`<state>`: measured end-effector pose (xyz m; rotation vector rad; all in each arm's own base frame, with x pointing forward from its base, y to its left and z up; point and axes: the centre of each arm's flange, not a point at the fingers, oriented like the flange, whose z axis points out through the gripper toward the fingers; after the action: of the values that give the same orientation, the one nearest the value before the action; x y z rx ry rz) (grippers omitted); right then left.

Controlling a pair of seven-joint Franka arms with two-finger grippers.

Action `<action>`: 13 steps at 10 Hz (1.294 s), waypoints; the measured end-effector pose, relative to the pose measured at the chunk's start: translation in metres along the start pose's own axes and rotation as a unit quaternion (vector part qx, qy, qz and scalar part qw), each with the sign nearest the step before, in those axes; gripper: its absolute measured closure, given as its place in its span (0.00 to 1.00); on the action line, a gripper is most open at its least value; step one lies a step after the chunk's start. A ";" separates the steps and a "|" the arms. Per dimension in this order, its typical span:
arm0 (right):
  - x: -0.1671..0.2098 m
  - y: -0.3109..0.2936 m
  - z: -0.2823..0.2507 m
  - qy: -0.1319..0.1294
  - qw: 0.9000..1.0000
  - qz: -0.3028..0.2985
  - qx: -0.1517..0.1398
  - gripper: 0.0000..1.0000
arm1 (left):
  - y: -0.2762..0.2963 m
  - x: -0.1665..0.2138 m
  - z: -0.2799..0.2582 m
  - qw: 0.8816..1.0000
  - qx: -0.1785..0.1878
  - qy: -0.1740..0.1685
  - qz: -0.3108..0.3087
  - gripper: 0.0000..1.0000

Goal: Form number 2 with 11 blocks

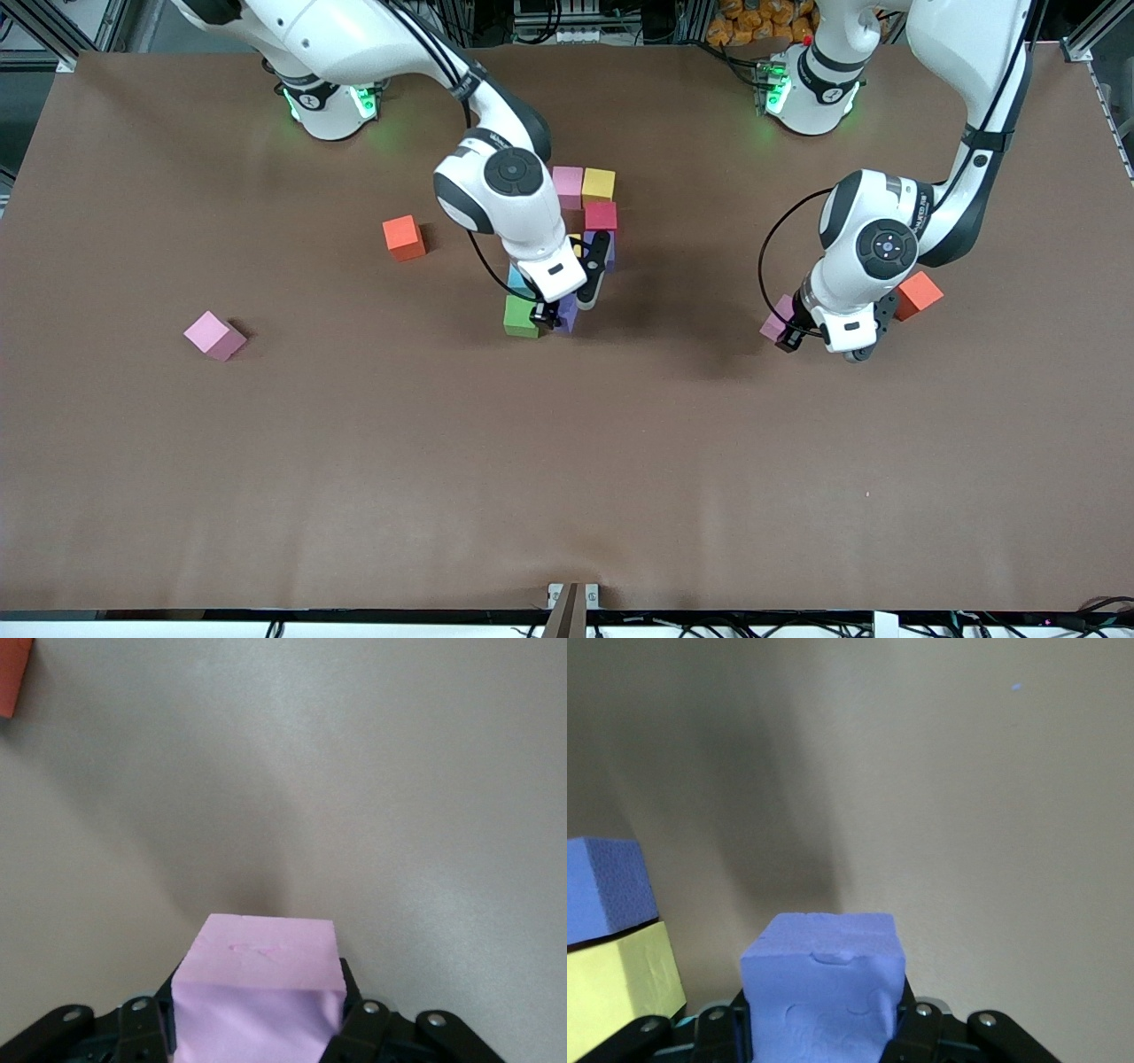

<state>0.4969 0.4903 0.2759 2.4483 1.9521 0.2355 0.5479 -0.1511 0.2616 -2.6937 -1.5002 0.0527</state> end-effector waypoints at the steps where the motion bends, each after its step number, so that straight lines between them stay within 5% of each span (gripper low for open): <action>1: 0.005 -0.008 0.015 -0.007 1.000 -0.013 0.002 0.44 | 0.002 -0.001 -0.001 1.000 -0.002 0.000 -0.016 0.36; 13: 0.007 -0.009 0.051 -0.022 0.998 -0.066 0.000 0.44 | 0.020 0.000 -0.004 0.998 -0.013 0.000 -0.055 0.36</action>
<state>0.4953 0.5040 0.2250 2.2915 2.0847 0.1775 0.5649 -0.1621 0.2643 -2.6247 -1.6576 0.0296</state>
